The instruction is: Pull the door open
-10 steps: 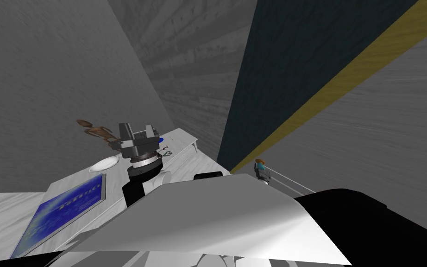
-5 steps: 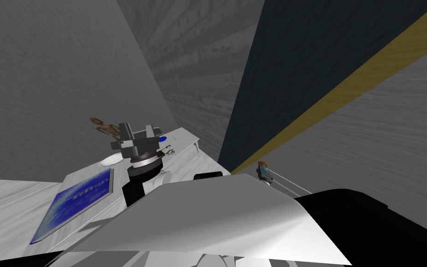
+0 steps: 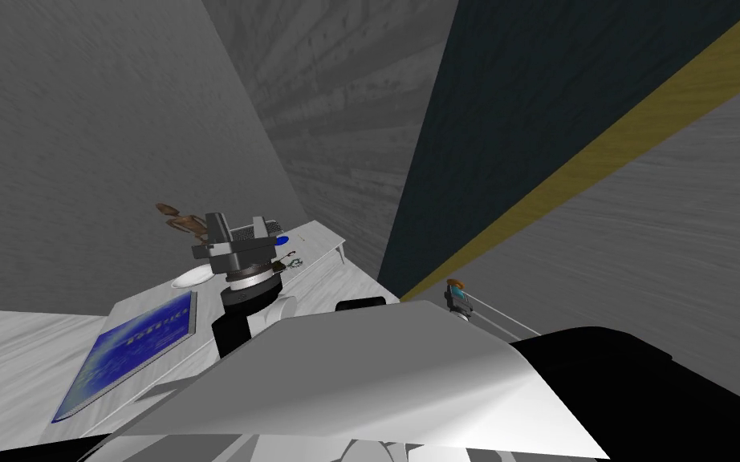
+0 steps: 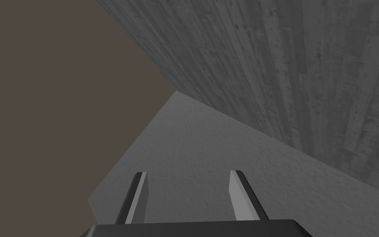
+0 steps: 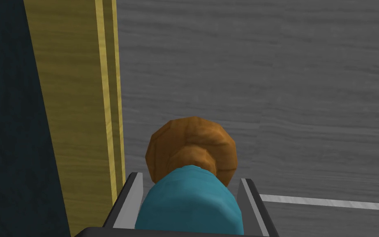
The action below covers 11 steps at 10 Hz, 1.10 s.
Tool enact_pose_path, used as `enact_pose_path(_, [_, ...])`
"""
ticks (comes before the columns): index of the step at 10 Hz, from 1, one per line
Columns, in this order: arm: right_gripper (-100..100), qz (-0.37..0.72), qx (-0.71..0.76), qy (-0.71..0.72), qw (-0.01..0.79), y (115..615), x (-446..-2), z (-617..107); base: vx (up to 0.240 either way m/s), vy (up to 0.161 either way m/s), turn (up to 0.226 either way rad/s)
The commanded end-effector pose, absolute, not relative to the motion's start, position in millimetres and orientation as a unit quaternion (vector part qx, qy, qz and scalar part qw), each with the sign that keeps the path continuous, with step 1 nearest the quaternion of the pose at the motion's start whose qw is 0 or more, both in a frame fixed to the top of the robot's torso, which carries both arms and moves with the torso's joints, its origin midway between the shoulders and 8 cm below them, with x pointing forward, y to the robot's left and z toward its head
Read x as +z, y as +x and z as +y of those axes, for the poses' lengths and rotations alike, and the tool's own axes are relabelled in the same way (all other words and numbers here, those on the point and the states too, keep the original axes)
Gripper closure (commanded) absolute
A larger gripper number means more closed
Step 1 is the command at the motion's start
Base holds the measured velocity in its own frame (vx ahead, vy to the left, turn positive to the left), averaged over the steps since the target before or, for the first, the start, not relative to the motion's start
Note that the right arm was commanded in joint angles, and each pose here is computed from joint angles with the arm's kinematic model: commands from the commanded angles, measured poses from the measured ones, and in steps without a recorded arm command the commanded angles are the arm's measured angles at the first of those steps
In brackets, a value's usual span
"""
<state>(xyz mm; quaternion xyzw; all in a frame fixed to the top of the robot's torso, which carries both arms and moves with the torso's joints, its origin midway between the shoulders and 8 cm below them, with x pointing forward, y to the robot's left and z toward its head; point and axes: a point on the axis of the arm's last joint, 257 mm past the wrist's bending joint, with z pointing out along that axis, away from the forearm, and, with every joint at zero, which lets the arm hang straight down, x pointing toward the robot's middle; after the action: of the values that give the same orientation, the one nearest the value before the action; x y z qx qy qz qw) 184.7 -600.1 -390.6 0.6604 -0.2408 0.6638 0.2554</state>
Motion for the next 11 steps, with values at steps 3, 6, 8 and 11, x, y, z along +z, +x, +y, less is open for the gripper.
enact_pose_path(3, [100,-0.224,0.67,0.667,0.236,189,-390,-588,-0.172,0.033,0.05])
enact_pose_path(6, [100,-0.207,0.676,0.674,0.215,193,-391,-574,-0.193,0.052,0.043])
enact_pose_path(8, [100,-0.197,0.679,0.678,0.201,195,-391,-566,-0.183,0.044,0.037])
enact_pose_path(11, [100,-0.189,0.682,0.68,0.193,196,-390,-561,-0.157,0.046,0.028])
